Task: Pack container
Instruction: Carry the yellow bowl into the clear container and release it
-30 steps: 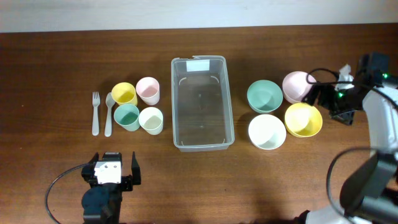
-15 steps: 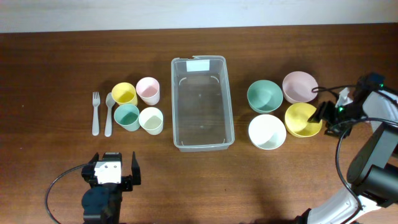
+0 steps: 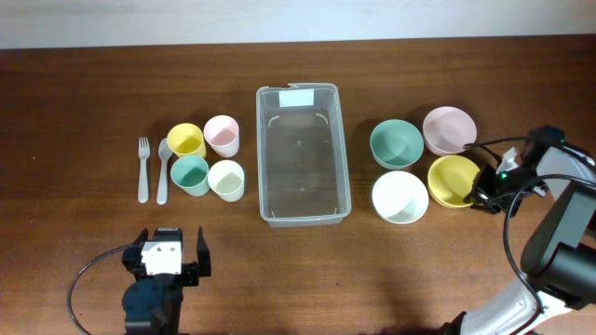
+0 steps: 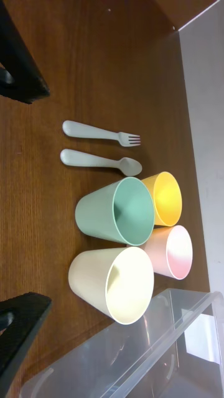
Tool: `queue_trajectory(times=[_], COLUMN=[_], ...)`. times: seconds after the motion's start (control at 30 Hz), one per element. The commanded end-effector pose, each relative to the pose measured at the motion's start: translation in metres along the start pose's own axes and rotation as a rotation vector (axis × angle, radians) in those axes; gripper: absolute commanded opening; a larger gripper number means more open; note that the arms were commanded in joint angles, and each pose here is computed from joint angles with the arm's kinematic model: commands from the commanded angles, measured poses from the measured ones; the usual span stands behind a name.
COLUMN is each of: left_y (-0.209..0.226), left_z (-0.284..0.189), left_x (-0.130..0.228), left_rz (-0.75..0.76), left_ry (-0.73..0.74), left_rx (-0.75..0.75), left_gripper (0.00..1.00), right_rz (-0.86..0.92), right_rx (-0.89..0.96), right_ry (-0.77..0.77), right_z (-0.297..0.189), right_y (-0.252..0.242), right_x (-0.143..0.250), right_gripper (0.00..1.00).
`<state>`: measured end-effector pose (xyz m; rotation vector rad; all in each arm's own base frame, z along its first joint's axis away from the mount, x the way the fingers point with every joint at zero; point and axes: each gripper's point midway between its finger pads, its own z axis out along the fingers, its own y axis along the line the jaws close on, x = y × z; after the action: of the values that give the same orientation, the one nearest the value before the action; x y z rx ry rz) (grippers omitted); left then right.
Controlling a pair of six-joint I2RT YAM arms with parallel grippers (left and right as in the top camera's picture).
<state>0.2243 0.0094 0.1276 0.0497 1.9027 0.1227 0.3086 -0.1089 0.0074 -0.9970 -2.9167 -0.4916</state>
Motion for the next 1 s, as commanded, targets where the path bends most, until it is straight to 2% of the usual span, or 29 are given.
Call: queue_trajectory(times=[0.0,0.03,0.27,0.33,0.37,0.47,0.57,0.6,0.7,0.87,0.97], left_y=[-0.002,-0.002,-0.002,-0.002,-0.002,-0.002,-0.002,-0.002,-0.002,-0.002,-0.002], left_z=[0.001,0.001,0.001,0.001,0.001,0.001,0.001,0.001,0.001,0.001,0.001], left_x=[0.001,0.001,0.001,0.001,0.001,0.001,0.001,0.001,0.001,0.001,0.001], left_rz=[0.017,0.017,0.017,0.017,0.017,0.017,0.017,0.017,0.017,0.017,0.017], left_ry=[-0.003,-0.003,-0.003,-0.003,-0.003,-0.003,-0.003,-0.003,-0.003,-0.003,-0.003], left_rx=[0.012,0.012,0.012,0.012,0.012,0.012,0.012,0.012,0.012,0.012,0.012], left_gripper=[1.0,1.0,1.0,1.0,1.0,1.0,1.0,1.0,1.0,1.0,1.0], right_rz=[0.056,0.062,0.013,-0.041,-0.129,-0.286,-0.445,-0.533,-0.647,-0.702,-0.691], right_rx=[-0.004,-0.008,-0.1,-0.165,-0.271,-0.416,-0.494,-0.53,-0.498,-0.368,-0.324], right_ry=[-0.032,-0.049,-0.29,-0.363,-0.399,-0.385,-0.383,-0.414,-0.454,-0.401,-0.349], right_z=[-0.02,-0.029,-0.115,-0.145,-0.166,-0.183,-0.183,-0.178,-0.152,-0.084,-0.041], right_y=[-0.01,-0.011,0.026,0.05,0.083,0.144,0.209,0.253,0.307,0.359,0.388], right_x=[0.002,0.002,0.012,0.022,0.037,0.071,0.094,0.103,0.11,0.098,0.068], right_gripper=[0.09,0.04,0.04,0.04,0.04,0.04,0.04,0.04,0.04,0.04,0.04])
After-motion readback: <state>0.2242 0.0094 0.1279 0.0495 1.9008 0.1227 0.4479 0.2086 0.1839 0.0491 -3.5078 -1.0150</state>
